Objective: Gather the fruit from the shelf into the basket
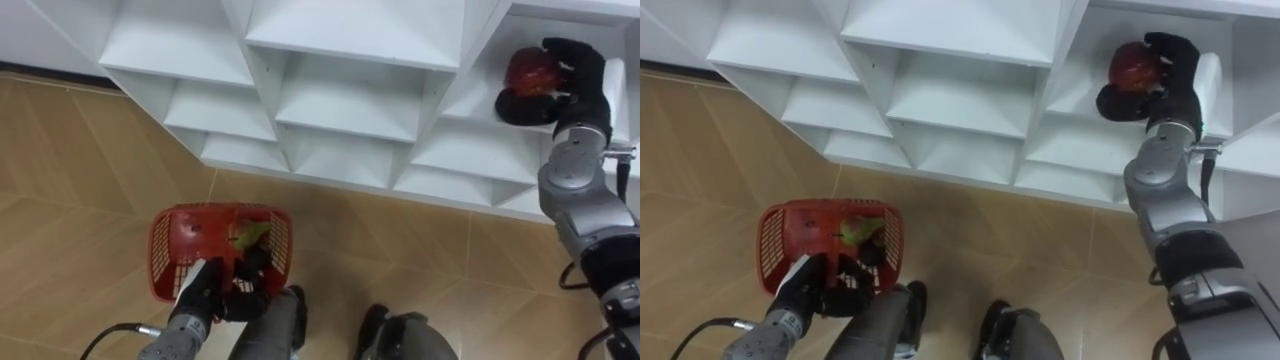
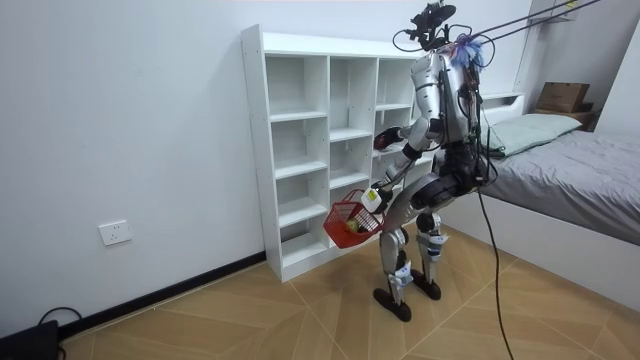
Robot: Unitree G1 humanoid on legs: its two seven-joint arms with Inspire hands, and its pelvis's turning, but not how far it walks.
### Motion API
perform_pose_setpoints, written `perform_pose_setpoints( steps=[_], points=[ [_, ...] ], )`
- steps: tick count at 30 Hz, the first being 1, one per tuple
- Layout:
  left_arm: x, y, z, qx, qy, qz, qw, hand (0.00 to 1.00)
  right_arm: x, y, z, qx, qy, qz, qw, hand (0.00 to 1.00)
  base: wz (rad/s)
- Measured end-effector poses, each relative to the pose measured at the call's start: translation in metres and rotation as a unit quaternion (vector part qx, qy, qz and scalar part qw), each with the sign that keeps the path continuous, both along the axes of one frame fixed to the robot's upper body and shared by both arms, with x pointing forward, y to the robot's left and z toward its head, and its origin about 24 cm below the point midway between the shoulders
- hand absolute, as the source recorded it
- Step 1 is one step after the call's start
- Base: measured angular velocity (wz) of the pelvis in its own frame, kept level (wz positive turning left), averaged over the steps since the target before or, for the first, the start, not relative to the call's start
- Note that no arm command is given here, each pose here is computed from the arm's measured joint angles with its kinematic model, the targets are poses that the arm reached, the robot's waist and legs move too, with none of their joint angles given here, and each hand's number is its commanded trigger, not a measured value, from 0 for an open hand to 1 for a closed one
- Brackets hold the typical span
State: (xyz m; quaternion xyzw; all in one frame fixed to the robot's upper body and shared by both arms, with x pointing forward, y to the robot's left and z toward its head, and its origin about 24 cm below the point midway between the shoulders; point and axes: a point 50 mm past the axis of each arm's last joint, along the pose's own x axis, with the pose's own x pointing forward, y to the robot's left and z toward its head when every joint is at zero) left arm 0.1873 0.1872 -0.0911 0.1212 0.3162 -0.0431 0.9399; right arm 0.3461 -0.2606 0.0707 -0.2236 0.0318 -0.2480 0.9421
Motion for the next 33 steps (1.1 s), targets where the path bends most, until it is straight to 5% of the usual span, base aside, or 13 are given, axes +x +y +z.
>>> perform_pose_setpoints(
  steps=[33],
  points=[
    [-0.008, -0.002, -0.004, -0.022, 0.022, -0.014, 0.999, 1.00, -0.005, 0.013, -0.021, 0.075, 0.038, 0.058, 0.995, 1.00, -0.01]
  ],
)
